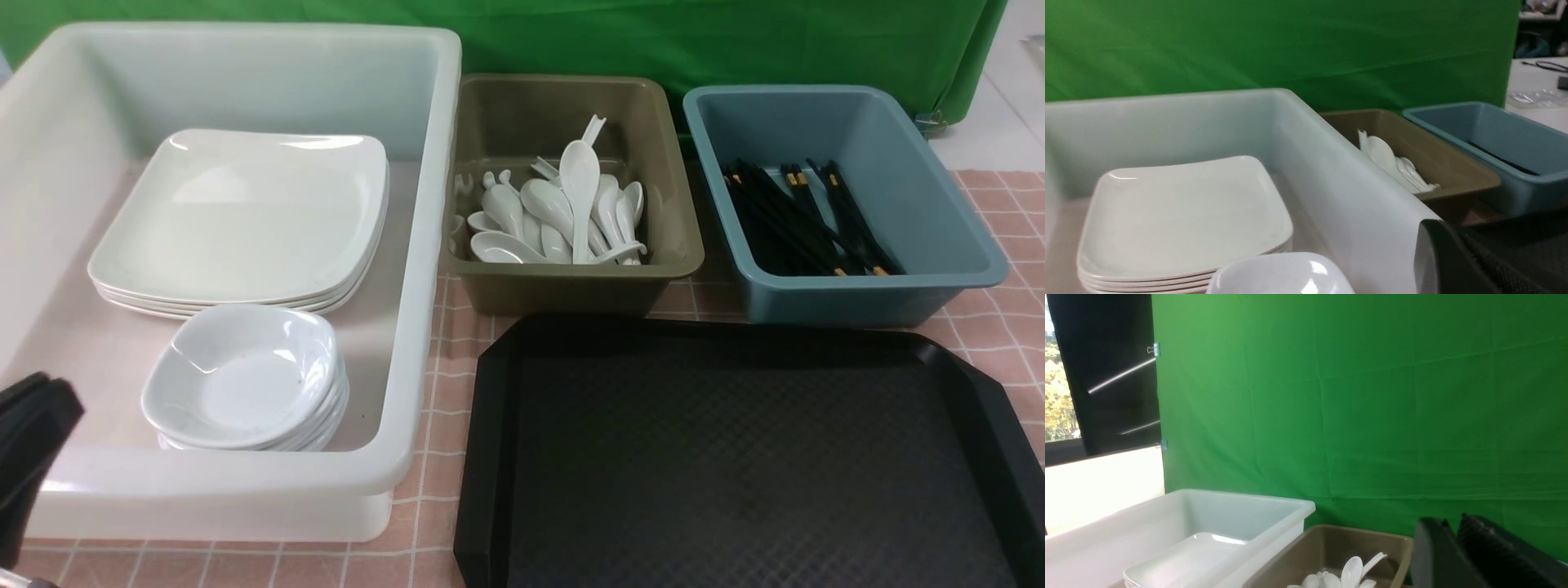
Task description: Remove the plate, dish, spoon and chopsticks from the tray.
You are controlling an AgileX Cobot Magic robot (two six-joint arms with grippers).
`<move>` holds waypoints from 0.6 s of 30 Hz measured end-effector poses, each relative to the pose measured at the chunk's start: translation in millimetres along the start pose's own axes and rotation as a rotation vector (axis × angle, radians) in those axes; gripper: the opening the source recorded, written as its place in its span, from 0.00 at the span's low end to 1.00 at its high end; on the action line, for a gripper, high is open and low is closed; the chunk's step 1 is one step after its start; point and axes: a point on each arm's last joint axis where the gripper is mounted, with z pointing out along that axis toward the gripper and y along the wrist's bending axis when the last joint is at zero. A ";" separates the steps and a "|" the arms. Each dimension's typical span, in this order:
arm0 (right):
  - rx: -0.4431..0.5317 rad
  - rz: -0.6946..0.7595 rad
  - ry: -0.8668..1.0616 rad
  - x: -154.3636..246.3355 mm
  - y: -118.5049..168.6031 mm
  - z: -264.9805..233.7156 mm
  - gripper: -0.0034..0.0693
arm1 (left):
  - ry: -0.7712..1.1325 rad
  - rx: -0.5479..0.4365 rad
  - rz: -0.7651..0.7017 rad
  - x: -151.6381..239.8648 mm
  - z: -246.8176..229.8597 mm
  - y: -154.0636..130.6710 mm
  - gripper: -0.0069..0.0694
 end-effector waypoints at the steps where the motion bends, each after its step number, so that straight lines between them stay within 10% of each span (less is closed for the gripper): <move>1: 0.000 0.000 -0.001 -0.1 0.0 -0.1 0.25 | -0.004 -0.047 -0.002 12.4 -3.0 3.9 0.09; 9: 0.000 0.000 -0.001 -0.1 0.0 -0.1 0.26 | -0.019 -0.264 0.002 51.5 -16.9 17.7 0.10; 18: 0.000 0.000 -0.001 0.0 0.0 -0.1 0.28 | 0.138 -0.263 0.011 65.9 -18.3 17.6 0.10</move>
